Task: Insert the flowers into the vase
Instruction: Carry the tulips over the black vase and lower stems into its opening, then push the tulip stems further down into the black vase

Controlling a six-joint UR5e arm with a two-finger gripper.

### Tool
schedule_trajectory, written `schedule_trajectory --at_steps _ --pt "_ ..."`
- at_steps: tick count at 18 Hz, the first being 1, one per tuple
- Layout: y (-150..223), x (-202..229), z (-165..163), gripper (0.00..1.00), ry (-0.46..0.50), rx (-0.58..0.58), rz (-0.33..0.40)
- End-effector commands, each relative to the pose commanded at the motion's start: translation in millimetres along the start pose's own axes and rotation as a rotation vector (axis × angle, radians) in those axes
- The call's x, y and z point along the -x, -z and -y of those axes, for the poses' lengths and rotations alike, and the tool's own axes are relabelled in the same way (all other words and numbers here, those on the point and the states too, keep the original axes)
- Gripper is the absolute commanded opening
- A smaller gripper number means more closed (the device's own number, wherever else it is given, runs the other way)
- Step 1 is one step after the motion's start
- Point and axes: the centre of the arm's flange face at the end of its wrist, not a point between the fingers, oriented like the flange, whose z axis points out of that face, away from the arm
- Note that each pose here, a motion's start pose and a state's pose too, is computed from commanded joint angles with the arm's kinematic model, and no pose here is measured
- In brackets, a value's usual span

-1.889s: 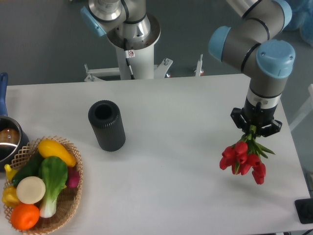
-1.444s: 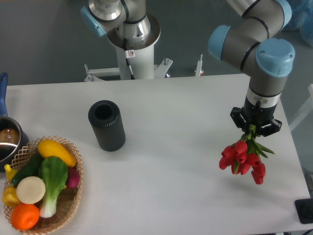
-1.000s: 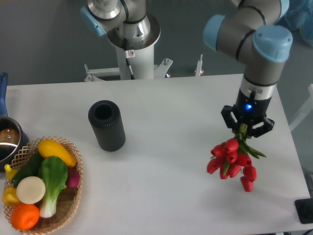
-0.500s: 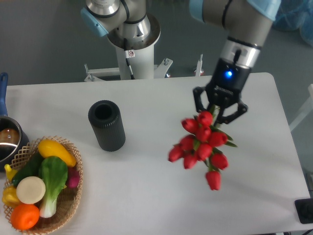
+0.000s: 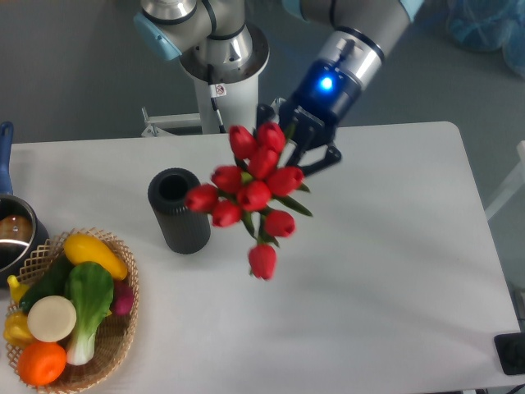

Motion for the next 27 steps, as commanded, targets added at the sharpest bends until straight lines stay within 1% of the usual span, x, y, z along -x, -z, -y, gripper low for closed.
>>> schedule_trajectory --at_steps 1,2,4,5,8,10,13,17,21,23,27 --pt "1.1 -7.4 -2.4 0.03 0.001 -0.003 0.000" --pt "1.8 -16.4 -0.2 0.03 -0.003 -0.029 -0.013" --pt "-0.6 -26.9 -1.3 0.03 0.022 -0.146 -0.079" --pt "-2.5 -31.7 -4.0 0.03 0.030 -0.181 -0.100" --pt "-6.6 -38.1 -11.8 0.04 0.049 -0.211 -0.125" --pt "-8.0 -40.6 -10.1 0.04 0.061 -0.275 -0.160" --pt "-12.8 -42.7 -19.8 0.04 0.093 -0.330 -0.196" --pt "-15.7 -43.6 -25.5 0.04 0.105 -0.354 -0.211" --pt "-23.5 -34.2 -36.1 0.04 0.122 -0.361 -0.221" --pt "-30.6 -33.8 -39.4 0.05 0.121 -0.359 -0.234" --pt "-38.6 -28.7 -50.7 0.06 0.095 -0.359 -0.233"
